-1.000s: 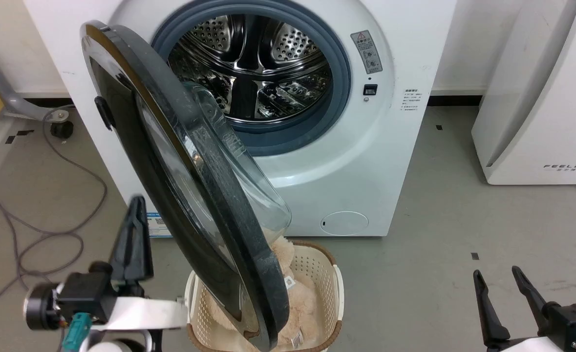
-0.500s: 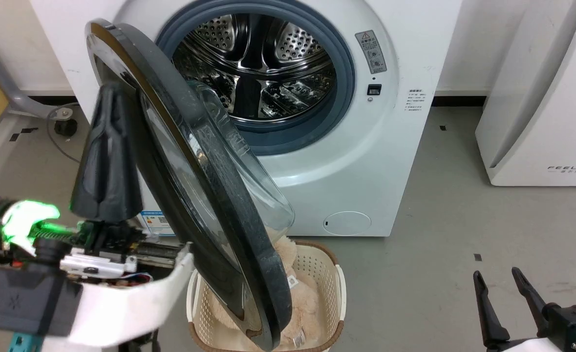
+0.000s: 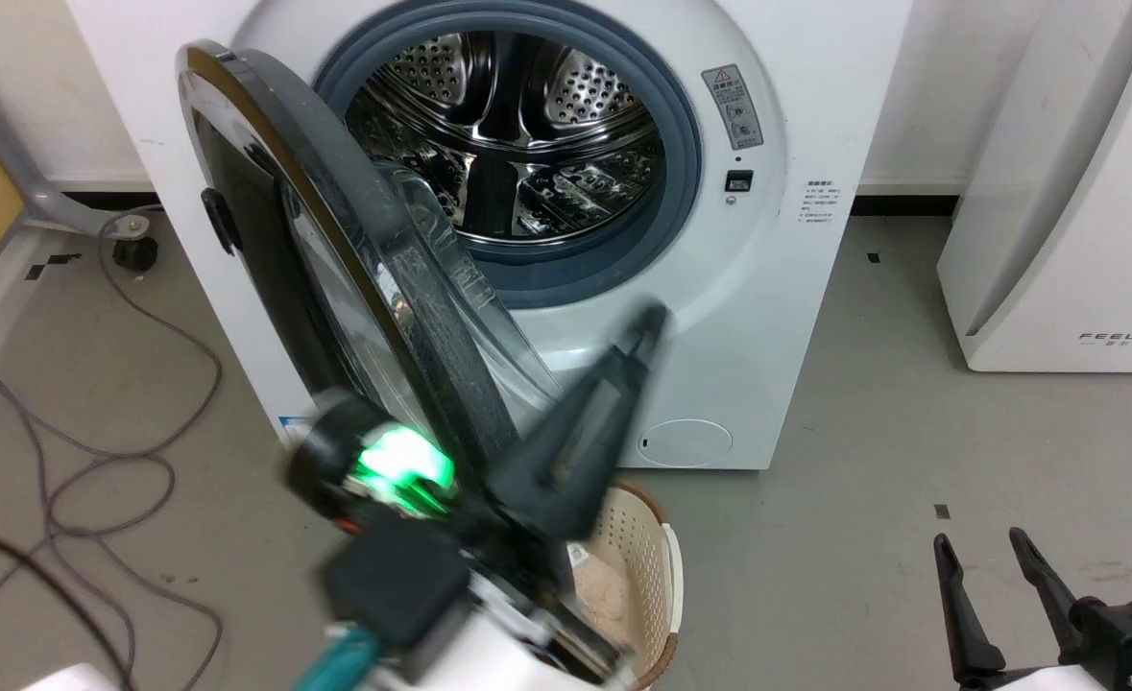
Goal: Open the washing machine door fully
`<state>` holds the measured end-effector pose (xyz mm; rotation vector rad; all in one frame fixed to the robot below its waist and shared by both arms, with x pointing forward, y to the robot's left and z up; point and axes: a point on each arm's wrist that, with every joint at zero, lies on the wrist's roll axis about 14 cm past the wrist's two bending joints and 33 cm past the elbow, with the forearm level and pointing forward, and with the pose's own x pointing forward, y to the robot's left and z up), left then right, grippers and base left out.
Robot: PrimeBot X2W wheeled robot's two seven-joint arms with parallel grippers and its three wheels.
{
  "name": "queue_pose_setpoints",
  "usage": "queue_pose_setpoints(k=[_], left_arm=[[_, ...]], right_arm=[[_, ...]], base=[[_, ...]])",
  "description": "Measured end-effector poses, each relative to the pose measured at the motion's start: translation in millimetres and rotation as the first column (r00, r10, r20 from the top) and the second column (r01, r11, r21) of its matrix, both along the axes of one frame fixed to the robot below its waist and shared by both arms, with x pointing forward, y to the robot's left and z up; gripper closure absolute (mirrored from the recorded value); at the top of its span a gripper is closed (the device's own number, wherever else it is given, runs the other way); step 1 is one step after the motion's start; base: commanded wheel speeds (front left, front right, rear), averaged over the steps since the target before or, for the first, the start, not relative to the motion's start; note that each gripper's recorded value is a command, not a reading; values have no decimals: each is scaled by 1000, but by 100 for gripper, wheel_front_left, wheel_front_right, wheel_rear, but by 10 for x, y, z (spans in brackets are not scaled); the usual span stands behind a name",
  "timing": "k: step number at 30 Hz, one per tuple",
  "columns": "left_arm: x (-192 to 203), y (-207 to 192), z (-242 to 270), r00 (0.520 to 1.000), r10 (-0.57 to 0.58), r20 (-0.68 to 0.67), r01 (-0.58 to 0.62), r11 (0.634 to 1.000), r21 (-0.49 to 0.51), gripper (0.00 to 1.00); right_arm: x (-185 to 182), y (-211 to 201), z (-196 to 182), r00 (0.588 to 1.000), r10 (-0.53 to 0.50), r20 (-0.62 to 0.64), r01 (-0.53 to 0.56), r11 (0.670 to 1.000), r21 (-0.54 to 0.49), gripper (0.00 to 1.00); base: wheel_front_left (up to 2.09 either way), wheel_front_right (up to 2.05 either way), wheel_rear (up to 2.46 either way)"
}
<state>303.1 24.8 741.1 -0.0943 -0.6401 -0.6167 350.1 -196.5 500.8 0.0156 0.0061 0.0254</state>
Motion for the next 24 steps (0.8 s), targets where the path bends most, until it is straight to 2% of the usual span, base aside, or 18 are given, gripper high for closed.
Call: queue_pose_setpoints(k=[4,8,9,11,15,20,24], left_arm=[[-59,-296,-414,979,-102,-177,111,993,42,100],[-76,-434,-854,928,-125,-350,159,985,71,100],[-76,-434,-854,928,-125,-350,159,985,71,100],[-43,-433,-1212,879,-84,-470,148,984,101,100],[47,-334,-1568,828,-4,-560,100,985,141,100],[219,-150,-1855,788,95,-609,13,985,172,100],[357,-56,-1911,778,139,-613,-43,985,168,100]], right_arm=[[-1,5,-19,1000,2,-6,-2,1000,3,0],[-5,17,-45,1000,5,-14,-5,1000,5,0],[-5,17,-45,1000,5,-14,-5,1000,5,0],[-7,22,-69,1000,6,-21,-5,1000,10,0],[0,34,-109,999,9,-34,-9,1000,12,0],[7,59,-139,999,17,-43,-16,1000,13,0],[0,70,-151,999,20,-47,-19,1000,14,0]], base=[[0,0,0],[0,0,0],[0,0,0],[0,0,0],[0,0,0],[0,0,0],[0,0,0]])
